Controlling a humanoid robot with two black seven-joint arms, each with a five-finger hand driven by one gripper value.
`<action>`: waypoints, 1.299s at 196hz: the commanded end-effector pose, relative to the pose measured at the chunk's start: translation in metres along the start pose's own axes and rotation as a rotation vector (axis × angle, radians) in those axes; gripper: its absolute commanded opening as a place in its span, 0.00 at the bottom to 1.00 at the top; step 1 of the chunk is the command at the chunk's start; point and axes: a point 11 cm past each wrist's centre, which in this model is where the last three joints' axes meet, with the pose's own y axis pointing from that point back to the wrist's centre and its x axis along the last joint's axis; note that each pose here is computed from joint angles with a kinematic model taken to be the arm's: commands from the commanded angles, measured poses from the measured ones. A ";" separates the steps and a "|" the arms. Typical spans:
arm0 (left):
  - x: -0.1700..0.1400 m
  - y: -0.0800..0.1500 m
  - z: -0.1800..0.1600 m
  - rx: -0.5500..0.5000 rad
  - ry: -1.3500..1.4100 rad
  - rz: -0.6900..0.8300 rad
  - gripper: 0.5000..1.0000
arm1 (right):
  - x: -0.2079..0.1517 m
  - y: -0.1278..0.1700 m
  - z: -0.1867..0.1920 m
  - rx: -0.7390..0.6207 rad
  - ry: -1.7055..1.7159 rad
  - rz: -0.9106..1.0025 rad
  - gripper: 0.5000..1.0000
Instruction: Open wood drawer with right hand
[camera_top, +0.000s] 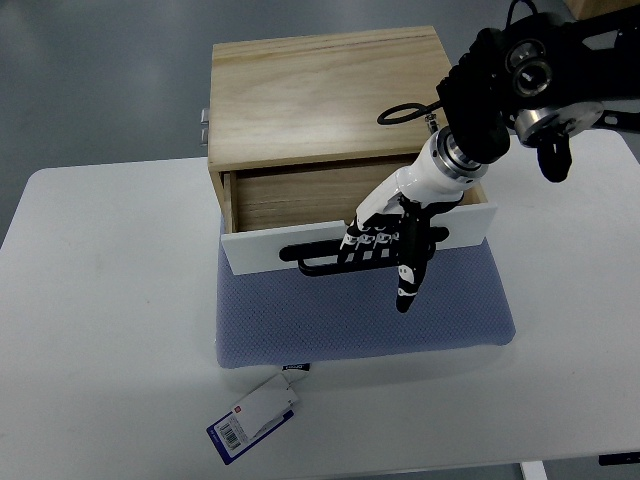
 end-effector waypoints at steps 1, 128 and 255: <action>0.000 0.000 0.000 0.000 0.000 0.000 1.00 | -0.002 0.001 0.002 0.003 -0.004 -0.004 0.89; 0.000 0.000 -0.001 0.001 0.000 0.000 1.00 | 0.058 0.102 -0.006 0.127 -0.065 0.307 0.89; 0.000 0.000 0.000 0.001 -0.009 0.001 1.00 | 0.156 0.141 0.213 1.154 -1.151 1.031 0.89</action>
